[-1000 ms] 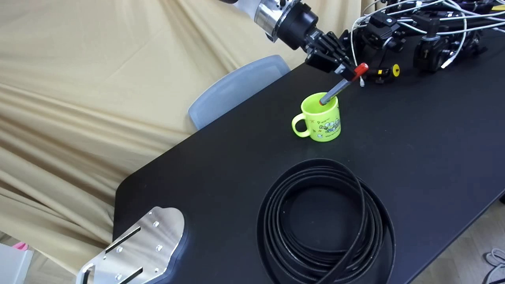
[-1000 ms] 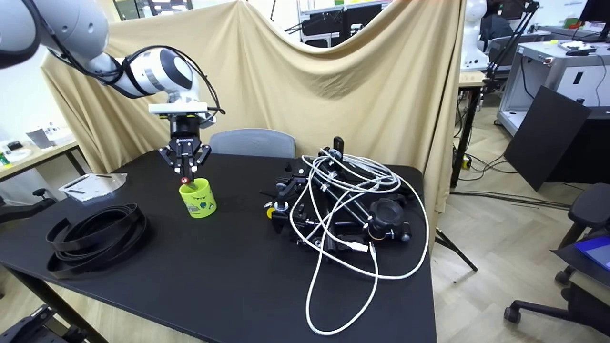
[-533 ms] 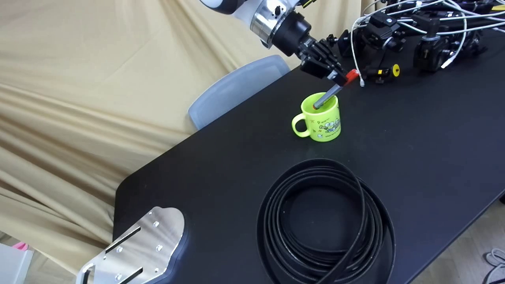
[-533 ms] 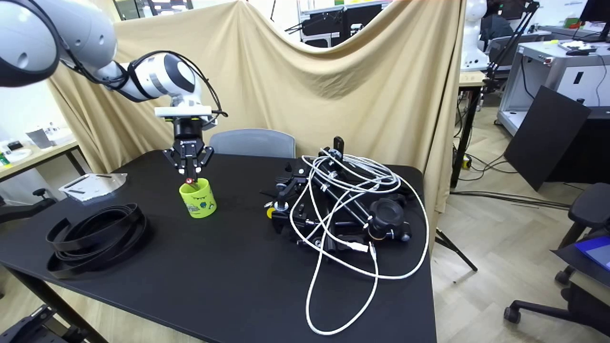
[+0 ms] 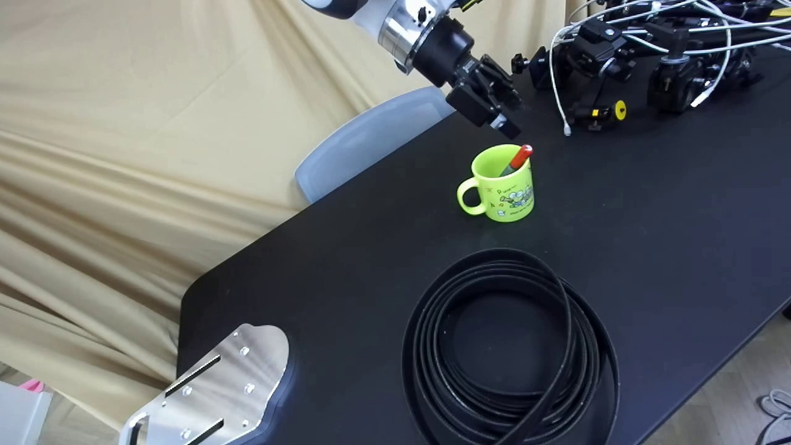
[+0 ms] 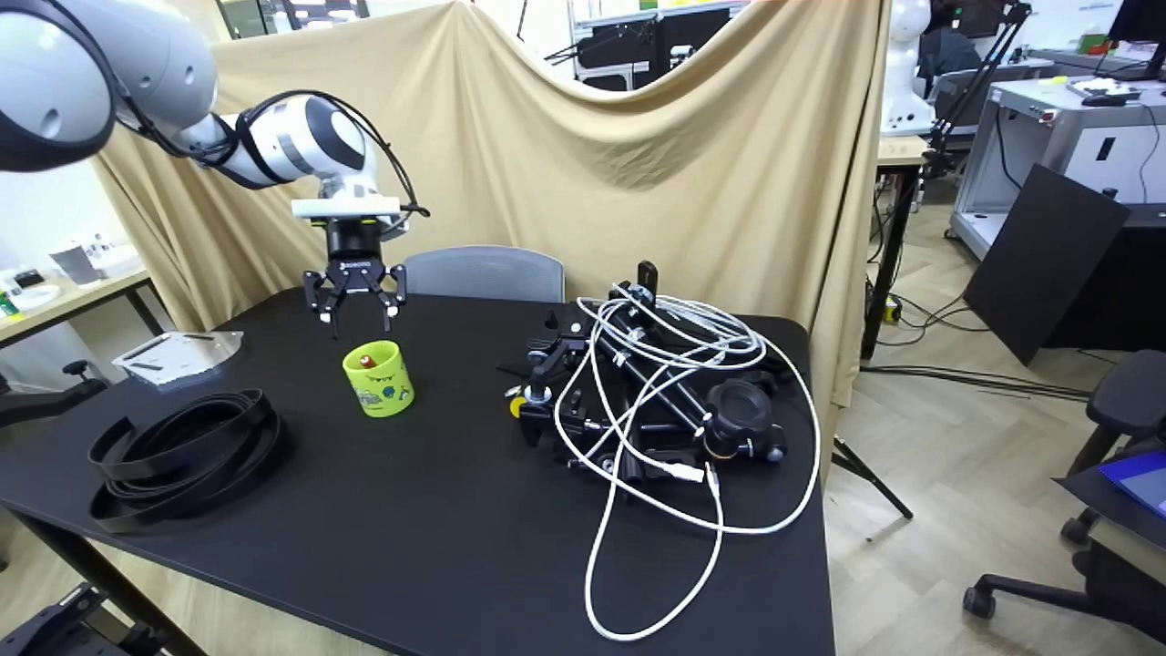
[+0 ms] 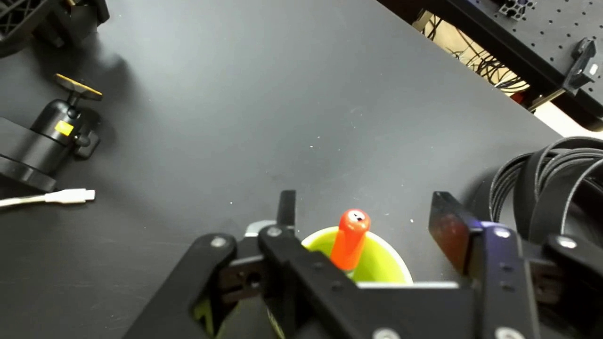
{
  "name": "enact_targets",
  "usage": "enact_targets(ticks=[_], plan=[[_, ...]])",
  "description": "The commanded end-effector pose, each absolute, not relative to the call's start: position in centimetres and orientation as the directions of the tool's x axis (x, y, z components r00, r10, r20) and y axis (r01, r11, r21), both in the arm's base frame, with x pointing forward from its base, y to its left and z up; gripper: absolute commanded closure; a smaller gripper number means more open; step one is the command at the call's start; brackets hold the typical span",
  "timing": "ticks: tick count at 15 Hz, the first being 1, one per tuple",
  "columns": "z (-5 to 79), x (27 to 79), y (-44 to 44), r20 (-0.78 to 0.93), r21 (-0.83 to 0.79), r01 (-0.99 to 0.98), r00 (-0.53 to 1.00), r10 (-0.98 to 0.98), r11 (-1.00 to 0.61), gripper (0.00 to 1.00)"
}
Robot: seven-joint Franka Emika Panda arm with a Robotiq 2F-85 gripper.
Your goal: Put the pen in the yellow mug cup
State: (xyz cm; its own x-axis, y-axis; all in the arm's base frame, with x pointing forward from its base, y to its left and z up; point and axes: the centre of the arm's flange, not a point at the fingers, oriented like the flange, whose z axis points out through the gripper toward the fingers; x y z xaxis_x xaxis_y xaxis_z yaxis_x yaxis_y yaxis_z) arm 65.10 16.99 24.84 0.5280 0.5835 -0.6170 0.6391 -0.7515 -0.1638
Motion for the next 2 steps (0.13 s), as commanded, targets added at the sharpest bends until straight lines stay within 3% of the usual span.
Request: enact_targets(ticks=[1,2], plan=[[27.31,63.39,16.66,-0.594,-0.155,0.615,0.567,0.571,-0.773,0.00],[27.75,62.76,16.54,-0.588,-0.157,0.618,0.568,0.576,-0.770,0.00]])
